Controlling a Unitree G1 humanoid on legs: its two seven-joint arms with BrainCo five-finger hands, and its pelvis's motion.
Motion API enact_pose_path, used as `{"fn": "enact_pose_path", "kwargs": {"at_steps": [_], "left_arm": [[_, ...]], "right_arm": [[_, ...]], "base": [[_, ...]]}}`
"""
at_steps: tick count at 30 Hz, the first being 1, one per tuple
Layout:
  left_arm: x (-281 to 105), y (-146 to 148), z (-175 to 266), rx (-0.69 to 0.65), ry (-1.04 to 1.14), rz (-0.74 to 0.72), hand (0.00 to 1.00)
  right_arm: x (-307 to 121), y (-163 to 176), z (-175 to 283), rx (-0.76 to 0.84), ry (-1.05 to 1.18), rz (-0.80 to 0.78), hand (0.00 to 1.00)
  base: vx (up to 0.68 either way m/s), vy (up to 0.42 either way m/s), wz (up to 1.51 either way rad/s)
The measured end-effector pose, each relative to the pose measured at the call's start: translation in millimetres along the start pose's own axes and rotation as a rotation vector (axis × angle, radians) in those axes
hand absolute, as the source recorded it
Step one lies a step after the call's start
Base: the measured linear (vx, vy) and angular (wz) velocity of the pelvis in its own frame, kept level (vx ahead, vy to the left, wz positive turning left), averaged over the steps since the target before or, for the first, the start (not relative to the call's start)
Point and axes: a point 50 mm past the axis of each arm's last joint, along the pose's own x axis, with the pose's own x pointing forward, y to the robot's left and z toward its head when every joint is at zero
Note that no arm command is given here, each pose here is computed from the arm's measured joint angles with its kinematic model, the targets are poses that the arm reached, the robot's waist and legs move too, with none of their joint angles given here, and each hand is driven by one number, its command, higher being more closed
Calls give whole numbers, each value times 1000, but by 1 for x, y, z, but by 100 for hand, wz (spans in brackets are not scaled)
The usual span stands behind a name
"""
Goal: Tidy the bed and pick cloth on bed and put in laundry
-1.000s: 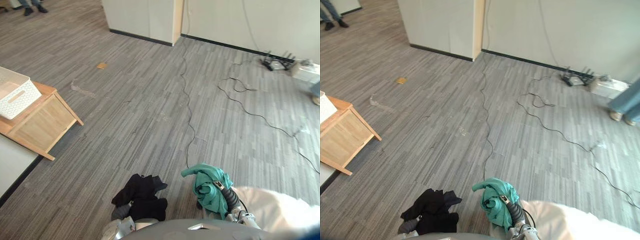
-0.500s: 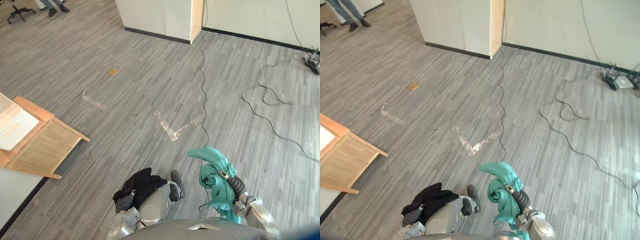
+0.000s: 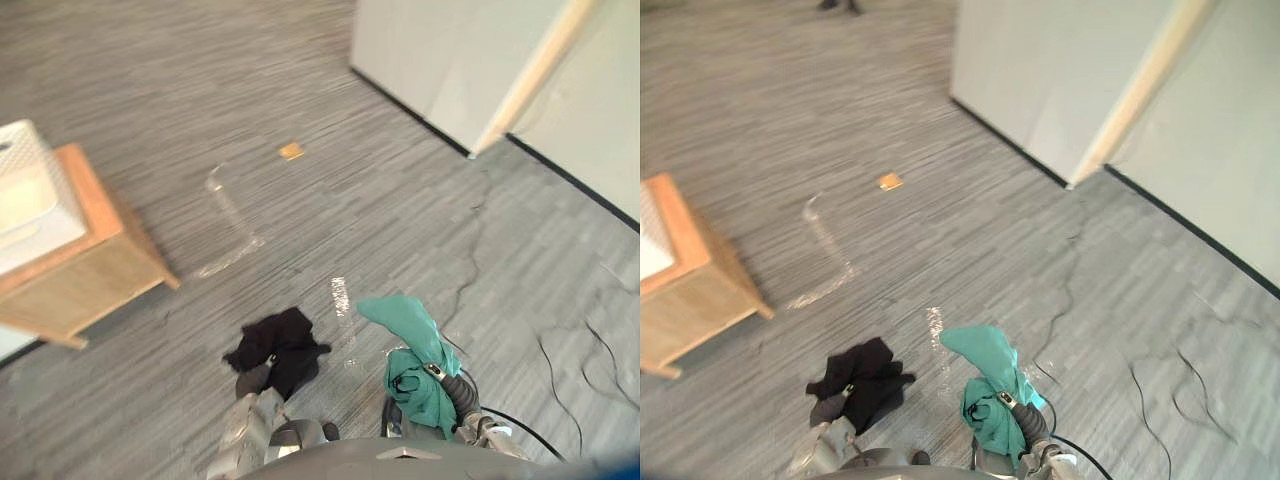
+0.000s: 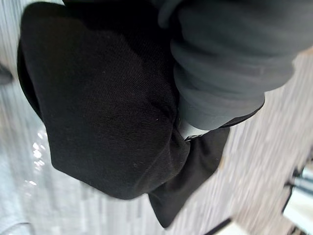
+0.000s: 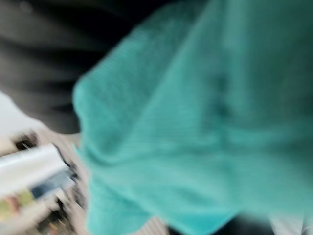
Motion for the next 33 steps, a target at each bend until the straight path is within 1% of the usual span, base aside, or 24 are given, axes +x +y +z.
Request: {"fn": "enact_pose_path", "kwargs": {"at_steps": [2, 4, 6, 8, 14, 16, 21, 24, 26, 27, 28, 33], "left_arm": [[-5, 11, -10, 9, 42, 31, 100], [-19, 30, -33, 6, 119, 88, 100], [-27, 32, -46, -16, 156, 103, 100], [-29, 30, -50, -51, 151, 98, 100], [-23, 22, -28, -43, 42, 20, 100], [-23, 16, -23, -25, 17, -6, 100], [-25, 16, -23, -16, 2, -11, 100], [-20, 13, -15, 35, -17, -26, 100], [-16, 20, -6, 72, -34, -21, 100], [-13, 23, -1, 111, -32, -15, 100], [-12, 20, -3, 135, -23, -21, 100], [-12, 11, -8, 159, 10, -45, 100]], "right_arm": [[2, 2, 1, 12, -10, -2, 100], [1, -2, -1, 27, 2, -27, 100], [11, -4, 13, -1, -23, -28, 100], [13, -6, 18, -13, -25, -33, 100], [11, -10, 19, 10, -41, -69, 100], [7, -16, 18, 9, -40, -108, 100], [7, -24, 26, 4, -69, -136, 100], [12, -21, 30, 19, -99, -148, 100], [15, -13, 27, 44, -98, -144, 100], [16, -9, 23, 60, -94, -142, 100], [14, -9, 20, 65, -87, -146, 100], [-2, -5, -2, 98, -48, -169, 100]], "base": [[479, -402, 120], [563, -477, 95], [536, -479, 27], [473, -402, 33], [466, -325, 35], [444, -160, 60], [556, -46, 20], [589, 92, 24], [485, 60, 39], [521, 3, 69], [655, -18, 80], [542, -144, 119]]}}
